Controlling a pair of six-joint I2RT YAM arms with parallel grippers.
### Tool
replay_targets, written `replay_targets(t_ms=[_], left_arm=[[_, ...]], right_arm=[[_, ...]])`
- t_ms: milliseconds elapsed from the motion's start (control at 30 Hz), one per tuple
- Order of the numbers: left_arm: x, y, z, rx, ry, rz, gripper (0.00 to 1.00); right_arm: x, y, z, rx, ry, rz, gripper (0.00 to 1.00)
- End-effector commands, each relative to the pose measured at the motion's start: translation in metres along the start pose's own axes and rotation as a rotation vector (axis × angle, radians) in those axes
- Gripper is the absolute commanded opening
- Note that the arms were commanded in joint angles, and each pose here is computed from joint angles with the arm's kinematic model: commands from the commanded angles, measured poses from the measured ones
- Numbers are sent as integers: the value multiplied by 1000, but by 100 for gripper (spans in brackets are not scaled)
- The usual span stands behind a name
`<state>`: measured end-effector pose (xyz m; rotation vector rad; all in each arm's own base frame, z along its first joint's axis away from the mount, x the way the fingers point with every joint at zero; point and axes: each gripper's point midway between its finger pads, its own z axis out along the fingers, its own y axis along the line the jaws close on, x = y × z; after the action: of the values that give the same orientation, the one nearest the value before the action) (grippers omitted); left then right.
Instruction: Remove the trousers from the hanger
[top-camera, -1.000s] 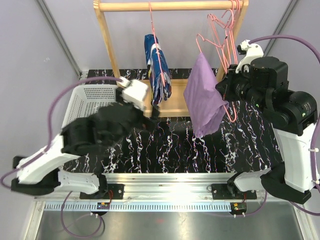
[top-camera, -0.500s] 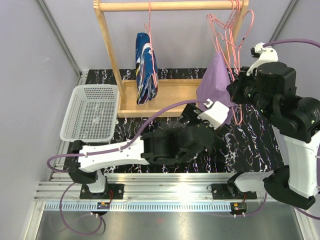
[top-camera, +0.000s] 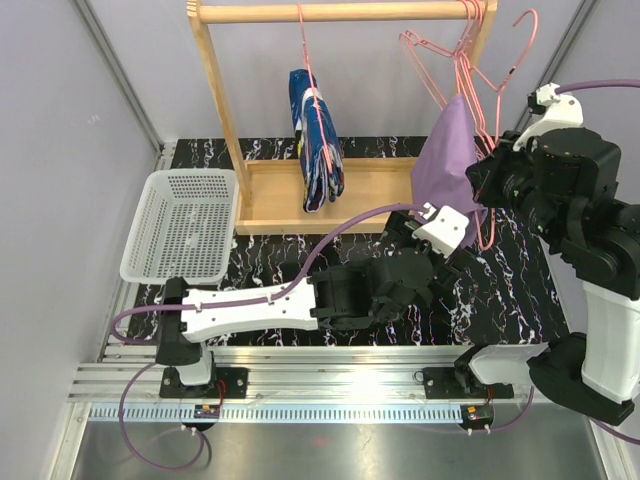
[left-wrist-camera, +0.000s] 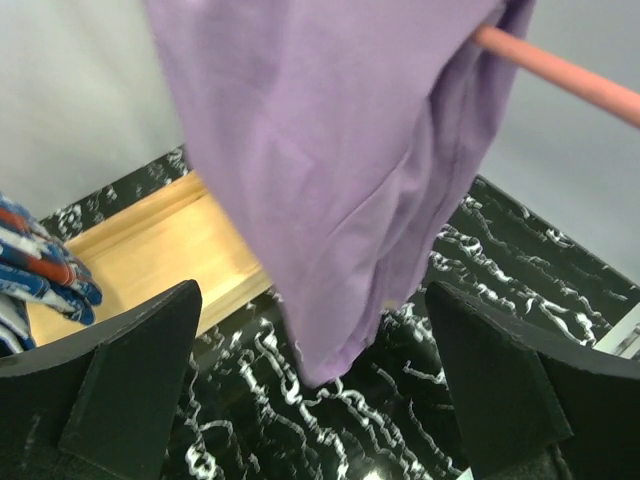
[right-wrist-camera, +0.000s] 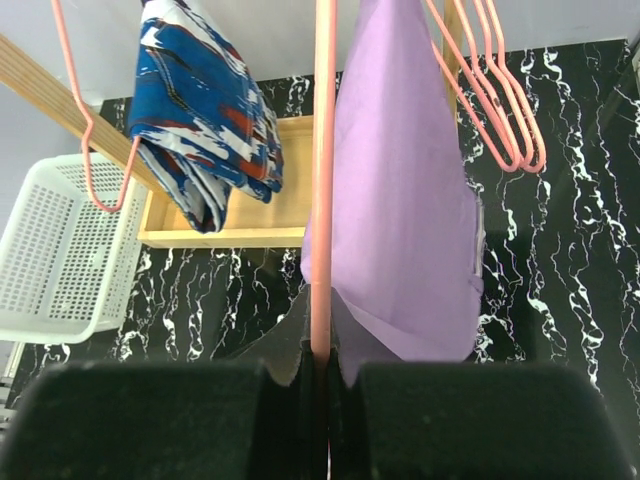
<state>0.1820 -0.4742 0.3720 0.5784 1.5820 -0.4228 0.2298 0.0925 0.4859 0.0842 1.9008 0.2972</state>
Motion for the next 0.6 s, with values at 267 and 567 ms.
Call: replay_targets(t_ms=[267,567], left_arm=[[-34,16,18,-55,-140,-80,83],[7,6,4,48,-126,-59,99]], right_arm=[[-41,4,-39,-99,-171,79,0],[-49,0,-36,-60,-193,85,0]])
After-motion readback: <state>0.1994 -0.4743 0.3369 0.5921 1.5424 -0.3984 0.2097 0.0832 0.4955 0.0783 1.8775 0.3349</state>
